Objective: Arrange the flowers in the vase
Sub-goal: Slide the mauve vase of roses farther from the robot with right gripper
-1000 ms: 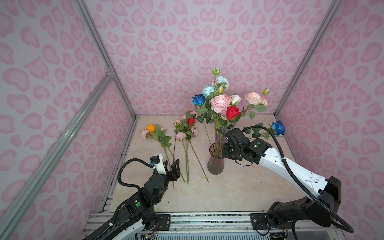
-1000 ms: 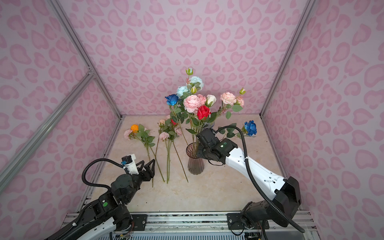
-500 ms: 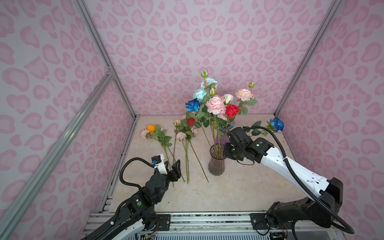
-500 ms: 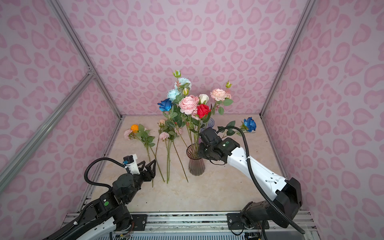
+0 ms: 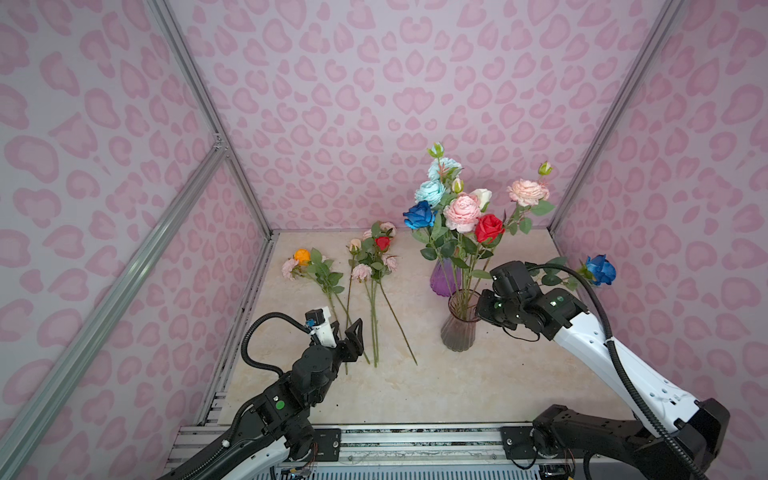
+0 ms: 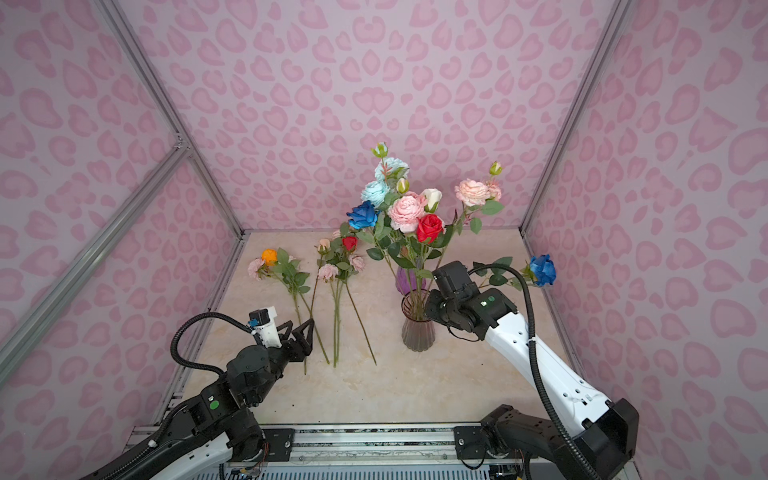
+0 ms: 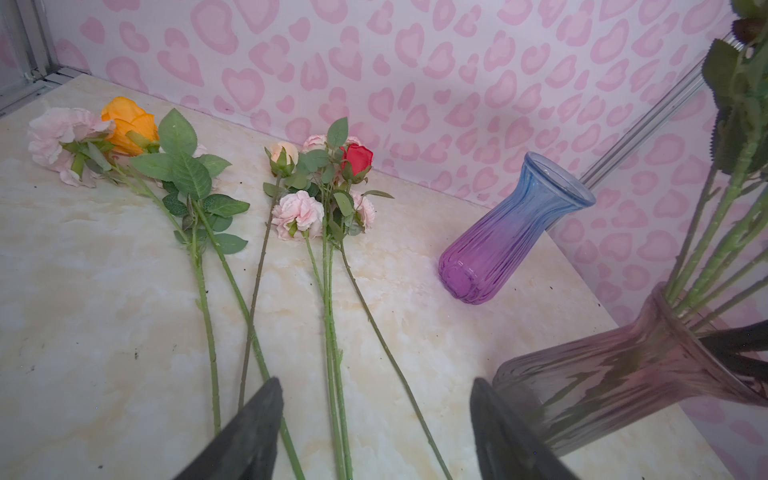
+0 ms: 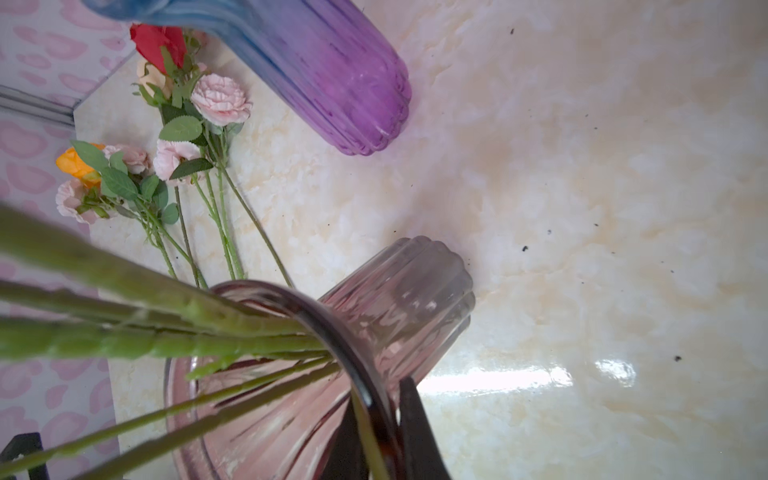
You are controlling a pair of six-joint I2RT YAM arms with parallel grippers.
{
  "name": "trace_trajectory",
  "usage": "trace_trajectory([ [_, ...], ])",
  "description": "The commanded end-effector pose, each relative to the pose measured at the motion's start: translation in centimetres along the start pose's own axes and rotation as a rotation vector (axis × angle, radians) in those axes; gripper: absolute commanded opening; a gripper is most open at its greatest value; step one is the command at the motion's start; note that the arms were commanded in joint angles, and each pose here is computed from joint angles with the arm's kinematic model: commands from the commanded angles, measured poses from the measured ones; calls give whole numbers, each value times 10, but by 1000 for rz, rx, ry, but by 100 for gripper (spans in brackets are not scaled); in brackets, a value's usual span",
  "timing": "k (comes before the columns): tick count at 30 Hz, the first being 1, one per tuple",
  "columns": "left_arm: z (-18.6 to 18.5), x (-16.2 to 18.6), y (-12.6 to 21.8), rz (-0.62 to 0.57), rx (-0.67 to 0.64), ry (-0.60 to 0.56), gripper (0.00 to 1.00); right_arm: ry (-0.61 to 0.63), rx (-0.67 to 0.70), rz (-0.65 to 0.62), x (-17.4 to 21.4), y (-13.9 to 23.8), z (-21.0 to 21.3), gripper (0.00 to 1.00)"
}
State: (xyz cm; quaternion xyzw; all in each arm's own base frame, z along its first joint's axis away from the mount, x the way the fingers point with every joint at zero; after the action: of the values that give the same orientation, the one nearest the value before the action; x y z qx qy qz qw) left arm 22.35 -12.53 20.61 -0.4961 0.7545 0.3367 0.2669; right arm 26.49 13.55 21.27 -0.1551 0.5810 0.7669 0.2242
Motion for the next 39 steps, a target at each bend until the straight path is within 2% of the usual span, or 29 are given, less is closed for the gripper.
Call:
trace_trajectory([
  [1,-13,-9,0,-21,42,20,72,8,30,-108,-23,5,-14,0],
  [9,-20,-13,-2,-18,43,-3,72,-56,84,-175,-62,5,-54,0],
  [20,-31,-26,4,-23,62,-18,72,-153,85,-261,-124,-27,-87,0],
  [26,-35,-28,5,-18,63,-20,72,-182,89,-240,-157,-55,-94,0],
  [31,-34,-30,7,-21,60,-17,72,-165,113,-176,-175,-75,-103,0],
  [35,-32,-31,9,-23,54,-16,72,-161,115,-206,-197,-74,-106,0],
  [39,-30,-31,10,-23,48,-17,72,-165,128,-181,-203,-81,-111,0],
])
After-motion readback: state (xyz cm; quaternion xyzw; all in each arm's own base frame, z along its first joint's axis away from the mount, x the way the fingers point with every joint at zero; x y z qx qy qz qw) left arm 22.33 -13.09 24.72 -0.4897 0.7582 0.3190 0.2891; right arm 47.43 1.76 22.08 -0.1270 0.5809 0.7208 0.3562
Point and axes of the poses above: each gripper's point midway between its finger pads, its own y axis back along the fingers, its own z axis along the line the jaws close on, x = y × z, the point moved 1 cm from there along y, back along the fingers, and after that the axes turned 15 degrees about y, right-handed, at the moved point
